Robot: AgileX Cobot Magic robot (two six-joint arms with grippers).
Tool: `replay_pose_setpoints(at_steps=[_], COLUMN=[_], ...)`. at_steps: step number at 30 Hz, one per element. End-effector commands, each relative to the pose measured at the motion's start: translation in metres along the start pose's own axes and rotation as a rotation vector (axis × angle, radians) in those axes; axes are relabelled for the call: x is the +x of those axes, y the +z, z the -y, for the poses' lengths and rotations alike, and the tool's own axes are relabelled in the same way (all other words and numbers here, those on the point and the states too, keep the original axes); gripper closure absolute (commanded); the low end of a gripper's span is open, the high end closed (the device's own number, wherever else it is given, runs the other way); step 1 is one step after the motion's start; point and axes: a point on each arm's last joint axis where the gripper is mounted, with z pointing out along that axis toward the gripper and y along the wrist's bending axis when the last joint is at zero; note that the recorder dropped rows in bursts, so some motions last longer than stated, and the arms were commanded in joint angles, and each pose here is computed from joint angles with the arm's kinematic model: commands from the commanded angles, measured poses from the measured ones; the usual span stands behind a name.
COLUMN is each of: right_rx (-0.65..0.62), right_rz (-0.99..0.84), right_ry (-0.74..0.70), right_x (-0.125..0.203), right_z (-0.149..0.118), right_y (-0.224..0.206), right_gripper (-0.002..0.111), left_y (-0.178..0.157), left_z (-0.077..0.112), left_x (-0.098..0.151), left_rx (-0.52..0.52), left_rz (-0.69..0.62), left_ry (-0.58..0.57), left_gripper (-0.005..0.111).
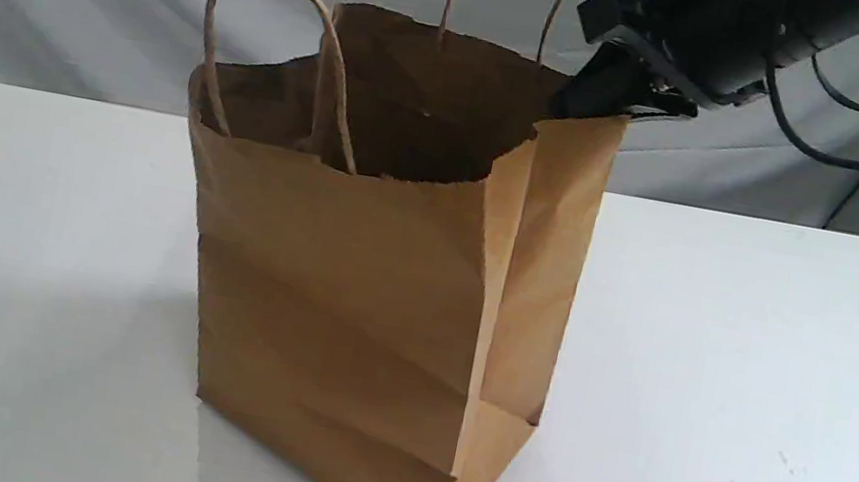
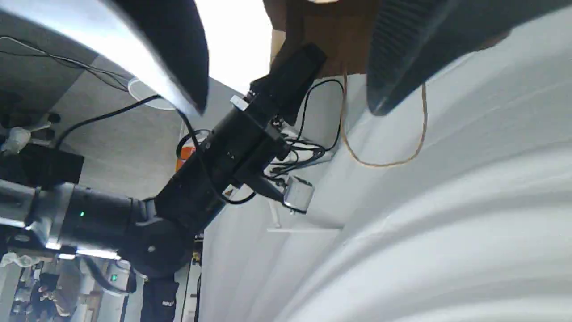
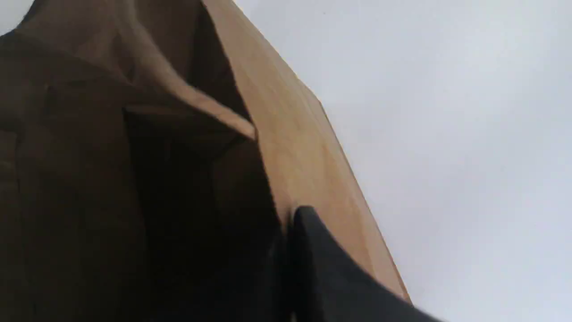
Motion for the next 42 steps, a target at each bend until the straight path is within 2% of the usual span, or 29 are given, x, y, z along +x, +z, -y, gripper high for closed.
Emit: replay_pose_setpoints(at_steps=[1,8,10,19,27,30,31,32,33,35,37,39,42], right_rx=[-0.001,-0.001,0.003,0.085,0.166,0.177,0.181,0.184,0.185,0.196,0.205,0.213,0.222], right_rz=[0.020,0.020,0.018,0.026,0.106,0.148,0.167,0.190,0.206,0.245,0.284,0.318,0.405], right_ry=[-0.005,-0.005,-0.006,-0.059,-0.129,-0.139,-0.148,-0.167,-0.180,-0.229,-0.254,-0.276,-0.326], right_x=[-0.001,-0.001,-0.001,0.000,0.002,0.004,0.006,0.007,0.009,0.013,0.018,0.027,0.049], right_z=[-0.005,-0.005,-0.005,-0.010,-0.037,-0.050,-0.056,-0.065,-0.070,-0.083,-0.096,-0.108,-0.129], right_y=[-0.006,-0.006,-0.006,-0.026,-0.075,-0.095,-0.103,-0.113,-0.120,-0.138,-0.155,-0.172,-0.195], right_gripper=[0.093,0.057,0.053,0.052,0.052,0.061,0.069,0.081,0.087,0.108,0.108,0.108,0.108], left_y=[-0.005,-0.004,-0.004,-0.005,-0.005,-0.005,-0.005,-0.005,-0.006,-0.011,-0.020,-0.030,-0.054], left_z=[0.001,0.001,0.000,-0.001,-0.003,-0.003,-0.002,-0.003,-0.002,-0.001,0.001,0.002,0.001], left_x=[-0.004,0.001,0.003,0.008,0.008,0.008,0.008,0.009,0.009,0.008,0.006,0.004,0.001], left_rx=[-0.006,-0.008,-0.011,-0.025,-0.050,-0.050,-0.044,-0.044,-0.043,-0.046,-0.057,-0.083,-0.183], left_rz=[0.018,-0.029,-0.054,-0.109,-0.103,-0.104,-0.111,-0.113,-0.116,-0.117,-0.101,-0.076,0.012], left_ry=[-0.017,-0.048,-0.032,-0.016,-0.002,0.002,0.013,0.022,0.031,0.076,0.114,0.138,0.139], left_gripper=[0.052,0.052,0.052,0.052,0.052,0.056,0.060,0.066,0.073,0.093,0.106,0.107,0.107])
